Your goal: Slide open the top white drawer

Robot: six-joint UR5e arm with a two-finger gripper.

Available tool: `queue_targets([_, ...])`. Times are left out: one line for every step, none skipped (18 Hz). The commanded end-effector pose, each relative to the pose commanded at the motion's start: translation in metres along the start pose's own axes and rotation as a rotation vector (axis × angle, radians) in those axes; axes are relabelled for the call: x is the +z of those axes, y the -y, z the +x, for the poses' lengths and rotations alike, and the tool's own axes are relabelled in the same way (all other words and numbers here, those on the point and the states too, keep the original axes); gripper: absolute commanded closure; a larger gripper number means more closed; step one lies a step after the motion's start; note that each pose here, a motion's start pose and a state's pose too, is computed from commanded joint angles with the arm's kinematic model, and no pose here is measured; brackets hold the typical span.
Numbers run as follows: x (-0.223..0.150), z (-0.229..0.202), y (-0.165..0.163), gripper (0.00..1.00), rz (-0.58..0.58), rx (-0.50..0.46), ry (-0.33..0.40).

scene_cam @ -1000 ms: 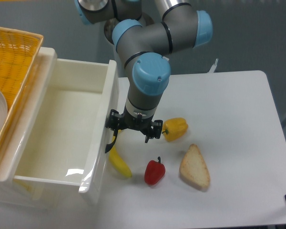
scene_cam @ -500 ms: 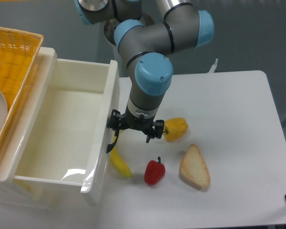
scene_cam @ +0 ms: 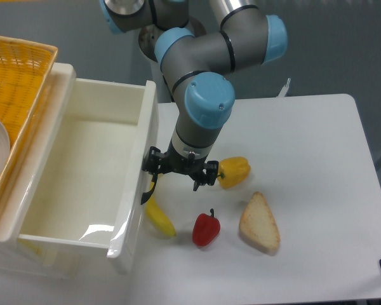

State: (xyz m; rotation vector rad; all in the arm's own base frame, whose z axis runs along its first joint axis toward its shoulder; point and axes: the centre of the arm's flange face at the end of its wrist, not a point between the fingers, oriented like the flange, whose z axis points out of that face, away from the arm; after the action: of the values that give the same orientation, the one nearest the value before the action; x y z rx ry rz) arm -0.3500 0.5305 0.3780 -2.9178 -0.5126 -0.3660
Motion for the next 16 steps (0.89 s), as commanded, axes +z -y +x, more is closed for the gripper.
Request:
queue_targets([0.0000, 0.0005, 0.0003, 0.00, 0.003, 0.000, -0.005])
queue_targets([-0.0003, -0.0001, 0.0002, 0.00, 0.005, -0.001, -0.008])
queue_targets([-0.0003, -0.0001, 0.0002, 0.00, 0.005, -0.003, -0.008])
queue_targets([-0.0003, 0.0001, 0.0004, 0.00, 0.006, -0.005, -0.011])
queue_targets([-0.0003, 0.0011, 0.0009, 0.00, 0.011, -0.006, -0.020])
queue_targets([-0.0006, 0.0011, 0.0012, 0.00, 0.017, -0.009, -0.029])
queue_targets([-0.0023, -0.0011, 0.0004, 0.00, 0.020, -0.013, -0.030])
queue_targets([-0.0018, -0.0019, -0.0002, 0.00, 0.019, -0.015, -0.032])
queue_targets([-0.0016, -0.0022, 0.0003, 0.00, 0.019, -0.017, -0.032])
queue_targets([-0.0016, -0.0022, 0.0003, 0.00, 0.019, -0.017, -0.032])
queue_targets([-0.0016, -0.0017, 0.0006, 0.00, 0.022, -0.017, -0.037])
queue_targets([-0.0012, -0.0020, 0.0005, 0.00, 0.025, -0.019, -0.045])
queue_targets([-0.0015, -0.0026, 0.0004, 0.00, 0.026, -0.020, -0.047])
queue_targets([-0.0016, -0.0034, 0.0001, 0.00, 0.026, -0.022, -0.049])
queue_targets([-0.0017, -0.0030, 0.0003, 0.00, 0.029, -0.022, -0.053])
queue_targets([-0.0020, -0.0032, 0.0005, 0.00, 0.033, -0.024, -0.060])
